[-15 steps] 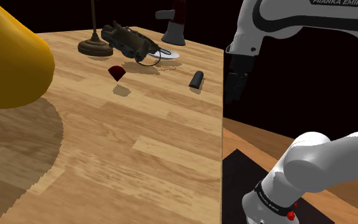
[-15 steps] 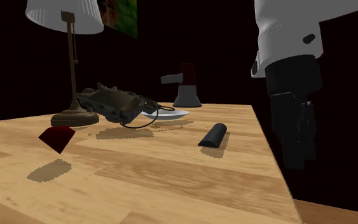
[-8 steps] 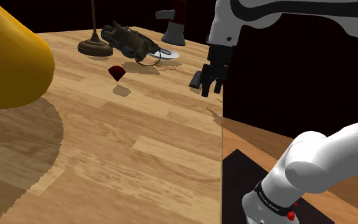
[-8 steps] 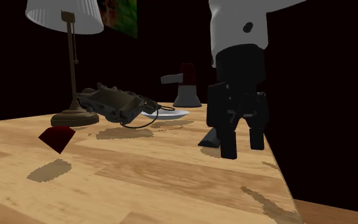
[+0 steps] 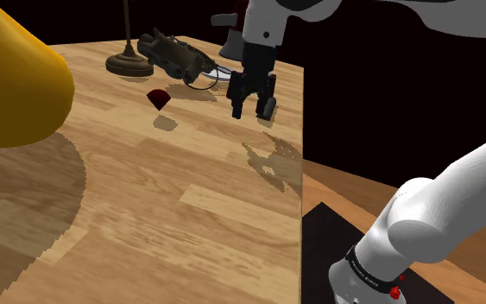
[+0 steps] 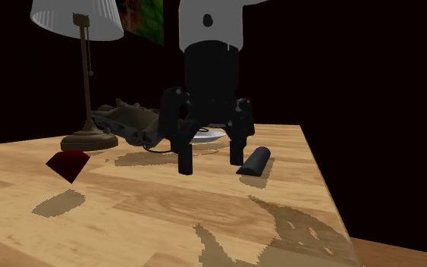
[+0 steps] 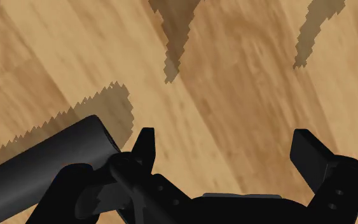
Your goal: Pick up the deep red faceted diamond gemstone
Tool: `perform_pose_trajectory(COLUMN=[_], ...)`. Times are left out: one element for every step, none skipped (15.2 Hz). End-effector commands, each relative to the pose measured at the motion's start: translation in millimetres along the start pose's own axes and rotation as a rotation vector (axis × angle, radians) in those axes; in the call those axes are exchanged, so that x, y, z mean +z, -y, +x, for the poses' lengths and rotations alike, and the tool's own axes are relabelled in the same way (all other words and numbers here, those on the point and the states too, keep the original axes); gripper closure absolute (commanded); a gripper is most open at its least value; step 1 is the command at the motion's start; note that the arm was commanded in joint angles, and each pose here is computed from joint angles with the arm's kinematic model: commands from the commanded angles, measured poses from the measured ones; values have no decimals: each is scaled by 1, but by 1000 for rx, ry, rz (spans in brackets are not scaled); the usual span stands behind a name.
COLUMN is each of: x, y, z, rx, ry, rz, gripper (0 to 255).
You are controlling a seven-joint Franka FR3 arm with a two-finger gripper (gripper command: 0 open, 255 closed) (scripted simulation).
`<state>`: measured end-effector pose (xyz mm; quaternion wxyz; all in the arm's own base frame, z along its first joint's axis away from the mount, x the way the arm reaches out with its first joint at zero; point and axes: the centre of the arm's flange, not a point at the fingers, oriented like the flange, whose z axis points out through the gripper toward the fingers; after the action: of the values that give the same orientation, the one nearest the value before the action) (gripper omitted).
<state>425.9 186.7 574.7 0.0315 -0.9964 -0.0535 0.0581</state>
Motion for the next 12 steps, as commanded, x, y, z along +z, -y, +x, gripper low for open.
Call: perform_pose_trajectory(x=[-5,-8,-10,-13,-16,-18,-21,-24,-27,-29,-32,-35], y=[19,29,38,48,58,67,77,86,96,105,115,125], z=[17,25,34,42,50,59,67,75,84,92,100,109], rx=[6,9,11,14,16,19,21,24,26,29,31,34], ry=[-13,-20,-27,-34,-40,-47,-54,-61,-67,-74,-81,-88], rz=[-8,-12,-17,-21,-25,-30,-34,-39,-43,-47,-52,-56], gripper=[0,0,0,0,0,0,0,0,0,0,0,0])
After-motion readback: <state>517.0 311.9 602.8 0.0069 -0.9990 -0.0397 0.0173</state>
